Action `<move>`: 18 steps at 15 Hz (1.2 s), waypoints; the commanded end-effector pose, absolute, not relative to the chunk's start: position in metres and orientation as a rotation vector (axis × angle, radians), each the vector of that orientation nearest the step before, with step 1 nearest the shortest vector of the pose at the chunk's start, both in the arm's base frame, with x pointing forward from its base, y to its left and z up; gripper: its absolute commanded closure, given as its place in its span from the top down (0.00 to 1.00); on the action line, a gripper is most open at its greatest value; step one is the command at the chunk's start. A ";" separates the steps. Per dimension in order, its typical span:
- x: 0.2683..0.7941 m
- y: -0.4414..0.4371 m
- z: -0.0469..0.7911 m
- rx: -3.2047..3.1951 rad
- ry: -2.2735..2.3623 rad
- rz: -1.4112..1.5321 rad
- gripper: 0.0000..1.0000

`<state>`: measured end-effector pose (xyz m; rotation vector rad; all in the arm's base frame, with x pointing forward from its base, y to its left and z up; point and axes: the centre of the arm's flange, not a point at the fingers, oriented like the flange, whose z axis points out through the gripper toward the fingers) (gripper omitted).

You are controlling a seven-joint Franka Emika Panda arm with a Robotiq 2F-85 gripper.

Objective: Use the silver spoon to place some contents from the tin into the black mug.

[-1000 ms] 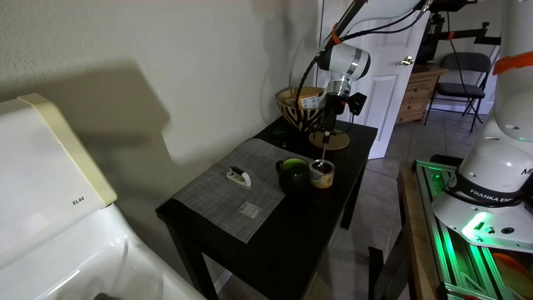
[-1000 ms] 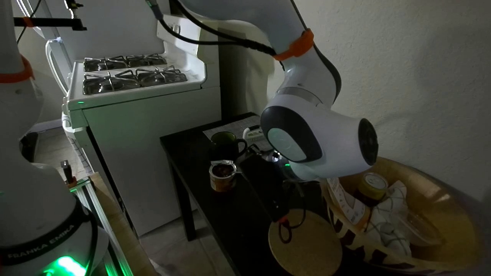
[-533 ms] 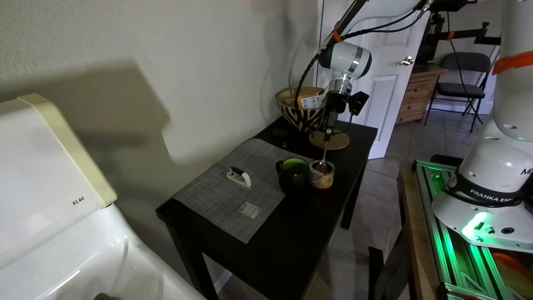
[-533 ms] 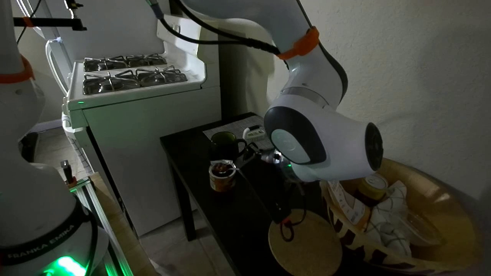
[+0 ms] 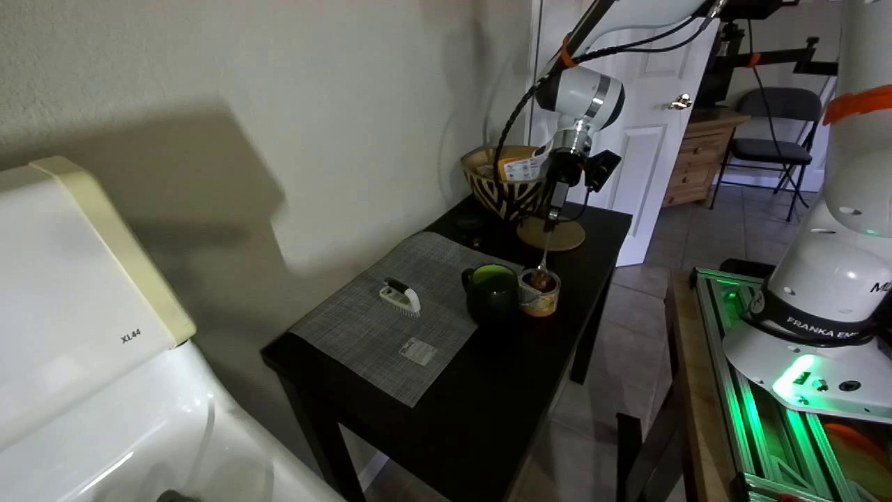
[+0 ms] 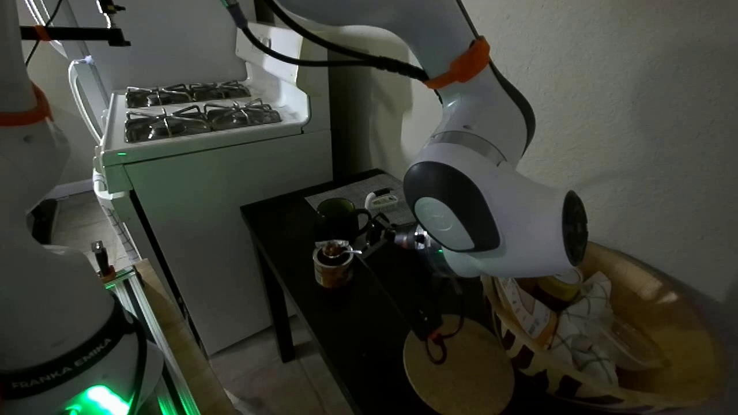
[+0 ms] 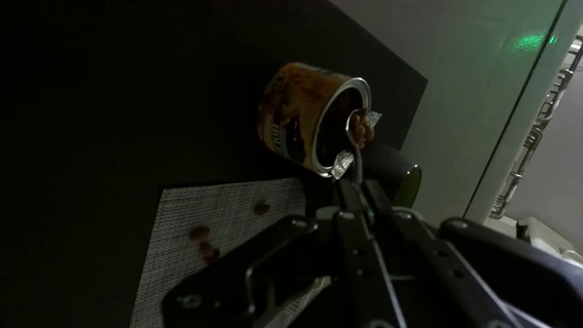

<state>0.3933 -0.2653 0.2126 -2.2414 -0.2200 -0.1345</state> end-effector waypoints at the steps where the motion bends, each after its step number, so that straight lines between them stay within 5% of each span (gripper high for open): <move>1: 0.392 -0.274 0.213 -2.212 -0.243 -0.150 0.02; 18: 0.405 -0.274 0.251 -2.138 -0.365 -0.273 0.02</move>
